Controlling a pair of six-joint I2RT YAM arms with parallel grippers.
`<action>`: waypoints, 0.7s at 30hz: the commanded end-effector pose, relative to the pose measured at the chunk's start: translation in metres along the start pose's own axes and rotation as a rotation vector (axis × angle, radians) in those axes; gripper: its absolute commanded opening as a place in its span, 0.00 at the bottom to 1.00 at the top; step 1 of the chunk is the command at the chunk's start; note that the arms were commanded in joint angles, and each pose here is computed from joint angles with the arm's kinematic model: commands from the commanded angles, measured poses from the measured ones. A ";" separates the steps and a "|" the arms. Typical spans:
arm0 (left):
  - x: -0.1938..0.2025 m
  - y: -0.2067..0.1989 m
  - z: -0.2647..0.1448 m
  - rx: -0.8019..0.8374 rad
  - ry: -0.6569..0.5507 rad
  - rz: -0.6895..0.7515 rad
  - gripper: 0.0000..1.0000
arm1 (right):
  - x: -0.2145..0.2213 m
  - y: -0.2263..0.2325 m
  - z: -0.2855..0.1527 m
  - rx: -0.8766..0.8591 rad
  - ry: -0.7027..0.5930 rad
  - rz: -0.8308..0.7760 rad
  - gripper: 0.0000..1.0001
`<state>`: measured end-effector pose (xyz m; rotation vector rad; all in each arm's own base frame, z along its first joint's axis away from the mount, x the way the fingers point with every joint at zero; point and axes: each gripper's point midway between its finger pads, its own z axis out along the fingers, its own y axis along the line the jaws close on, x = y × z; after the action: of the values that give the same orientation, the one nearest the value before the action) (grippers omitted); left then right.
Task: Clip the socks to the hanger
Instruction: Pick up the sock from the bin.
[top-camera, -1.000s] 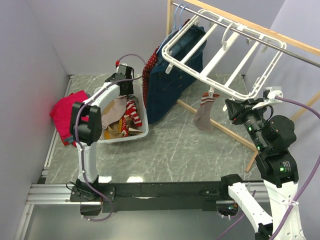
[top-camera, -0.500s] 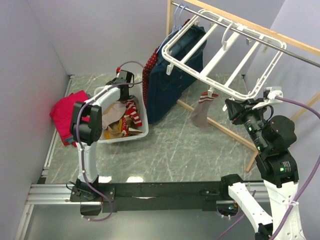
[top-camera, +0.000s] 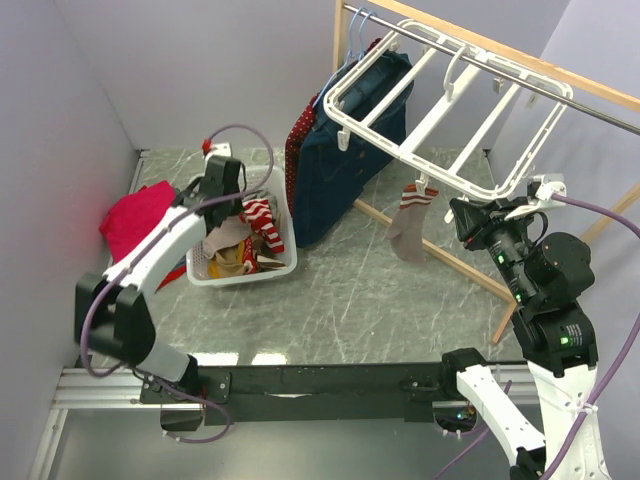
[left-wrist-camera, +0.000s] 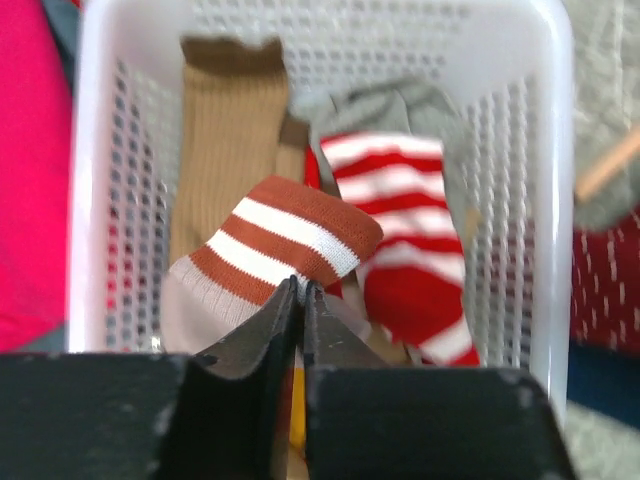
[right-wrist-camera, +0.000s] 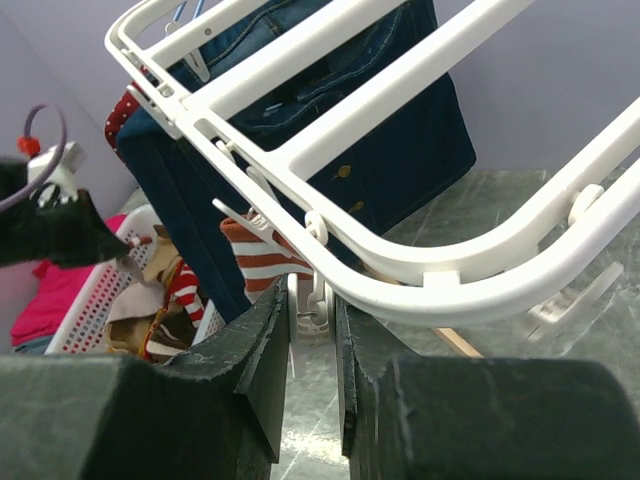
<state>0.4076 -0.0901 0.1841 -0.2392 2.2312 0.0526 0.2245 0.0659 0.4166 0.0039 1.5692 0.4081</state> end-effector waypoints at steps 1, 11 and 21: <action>0.056 0.001 -0.005 0.038 0.087 -0.066 0.13 | -0.004 0.003 -0.001 -0.016 -0.023 -0.003 0.07; 0.092 0.016 -0.015 0.018 0.127 -0.054 0.46 | -0.003 0.004 0.000 -0.028 -0.020 -0.003 0.07; 0.074 0.006 -0.013 -0.015 0.072 0.001 0.52 | -0.004 0.006 -0.001 -0.033 -0.022 0.000 0.07</action>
<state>0.3380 -0.0984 0.1217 -0.2511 2.3561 0.0198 0.2244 0.0670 0.4148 -0.0007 1.5677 0.4133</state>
